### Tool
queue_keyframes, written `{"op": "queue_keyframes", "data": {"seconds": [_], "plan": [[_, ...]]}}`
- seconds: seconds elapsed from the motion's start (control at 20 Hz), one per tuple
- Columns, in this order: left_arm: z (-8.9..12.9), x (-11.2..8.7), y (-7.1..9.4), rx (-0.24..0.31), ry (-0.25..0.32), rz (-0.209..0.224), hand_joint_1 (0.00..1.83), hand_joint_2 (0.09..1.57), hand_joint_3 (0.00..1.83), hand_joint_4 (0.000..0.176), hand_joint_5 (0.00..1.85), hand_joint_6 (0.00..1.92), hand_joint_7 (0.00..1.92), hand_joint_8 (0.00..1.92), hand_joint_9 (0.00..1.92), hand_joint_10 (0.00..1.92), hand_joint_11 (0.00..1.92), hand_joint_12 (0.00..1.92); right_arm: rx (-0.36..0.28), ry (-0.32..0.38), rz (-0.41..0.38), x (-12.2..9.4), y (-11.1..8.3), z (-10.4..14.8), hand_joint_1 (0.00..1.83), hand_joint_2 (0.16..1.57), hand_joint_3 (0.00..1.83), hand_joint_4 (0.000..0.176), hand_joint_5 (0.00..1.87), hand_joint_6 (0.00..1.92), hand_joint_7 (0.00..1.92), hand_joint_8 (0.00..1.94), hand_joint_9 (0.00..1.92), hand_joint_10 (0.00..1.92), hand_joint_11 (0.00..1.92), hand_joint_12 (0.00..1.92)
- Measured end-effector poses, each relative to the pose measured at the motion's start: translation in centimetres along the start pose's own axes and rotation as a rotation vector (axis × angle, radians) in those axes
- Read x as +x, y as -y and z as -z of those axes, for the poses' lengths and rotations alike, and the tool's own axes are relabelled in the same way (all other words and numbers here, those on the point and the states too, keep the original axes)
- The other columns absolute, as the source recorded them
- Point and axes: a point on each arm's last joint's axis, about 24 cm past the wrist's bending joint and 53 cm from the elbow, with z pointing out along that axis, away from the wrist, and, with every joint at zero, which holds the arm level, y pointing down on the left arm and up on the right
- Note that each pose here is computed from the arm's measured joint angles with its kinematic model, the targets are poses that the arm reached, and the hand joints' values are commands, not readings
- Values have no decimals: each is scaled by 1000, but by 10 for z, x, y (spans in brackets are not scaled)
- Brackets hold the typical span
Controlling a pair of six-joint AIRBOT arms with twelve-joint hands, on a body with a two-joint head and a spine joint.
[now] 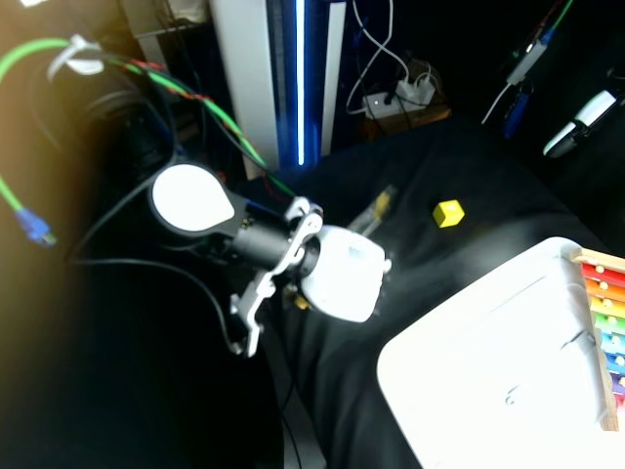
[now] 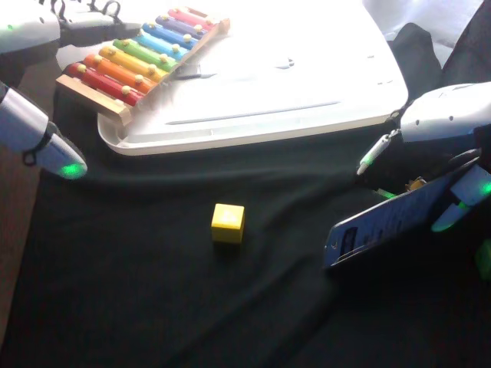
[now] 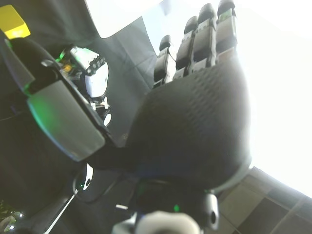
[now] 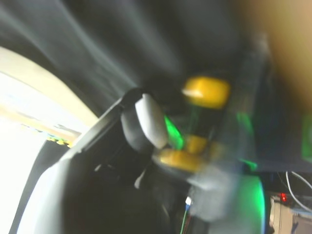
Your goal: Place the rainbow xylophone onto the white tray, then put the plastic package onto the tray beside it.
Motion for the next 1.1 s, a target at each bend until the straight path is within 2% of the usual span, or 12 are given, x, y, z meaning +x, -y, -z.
{"op": "queue_keyframes", "data": {"seconds": [0.25,0.3,0.35,0.45,0.55,0.6,0.65,0.7,0.75,0.8,0.9,1.1], "plan": [[0,-1,-2,-5,2,3,801,687,6,152,0,0,28,8,47,6,0,0,-16,110,88,-49,-19,20,1630,1086,0,75,947,1921,1260,1941,1428,1921,1481,1921],[0,-1,-2,-3,2,3,825,720,20,103,0,0,22,4,35,0,0,0,-15,129,104,-56,-21,23,1673,1077,0,69,898,1921,1256,1941,1445,1921,1504,1921],[0,-1,-2,-4,2,3,827,688,4,157,0,0,32,7,42,4,0,0,-18,136,114,-58,-23,24,1693,1078,0,63,836,1921,1239,1941,1447,1921,1508,1921],[0,-1,-2,-2,2,3,810,687,1,169,0,0,24,8,49,9,0,0,-32,136,127,-59,-29,23,1662,1106,2,111,720,1921,1116,1941,1345,1921,1405,1921],[0,-1,-2,-3,3,4,780,696,5,138,0,0,22,5,50,8,0,0,-62,167,125,-69,-39,25,1697,1086,0,119,750,1921,1114,1941,1353,1921,1425,1921],[0,-1,-2,-2,3,4,794,715,13,125,0,0,11,0,25,1,0,0,-65,178,126,-72,-40,26,1715,1071,0,115,748,1921,1109,1941,1357,1921,1439,1921],[0,-1,-2,-2,3,4,826,684,0,166,0,0,34,10,39,8,0,0,-69,195,133,-76,-43,29,1731,1065,0,108,748,1921,1116,1941,1369,1921,1454,1921],[0,-1,-2,-3,2,4,814,720,13,121,0,0,26,5,35,6,0,0,-74,212,130,-81,-43,32,1726,1059,0,100,771,1921,1174,1941,1417,1921,1498,1921],[0,0,-2,-4,1,4,812,720,12,123,0,0,19,2,34,4,0,0,-76,226,140,-85,-45,34,1713,1061,0,97,798,1921,1214,1941,1431,1921,1510,1921],[0,0,-2,-4,0,4,828,698,1,165,0,0,8,0,16,0,0,0,-76,237,150,-88,-46,36,1718,1059,0,59,809,1921,1241,1941,1456,1921,1534,1921],[0,1,-2,-2,-1,4,792,697,1,153,0,0,6,0,30,6,0,0,-86,277,138,-100,-49,42,1775,1017,0,4,829,1921,1238,1941,1455,1921,1544,1921],[0,1,-2,-2,-1,3,830,688,0,170,0,0,9,0,9,0,0,0,-99,312,143,-116,-56,47,1770,1033,1,41,795,1921,1204,1941,1445,1921,1526,1921]]}}
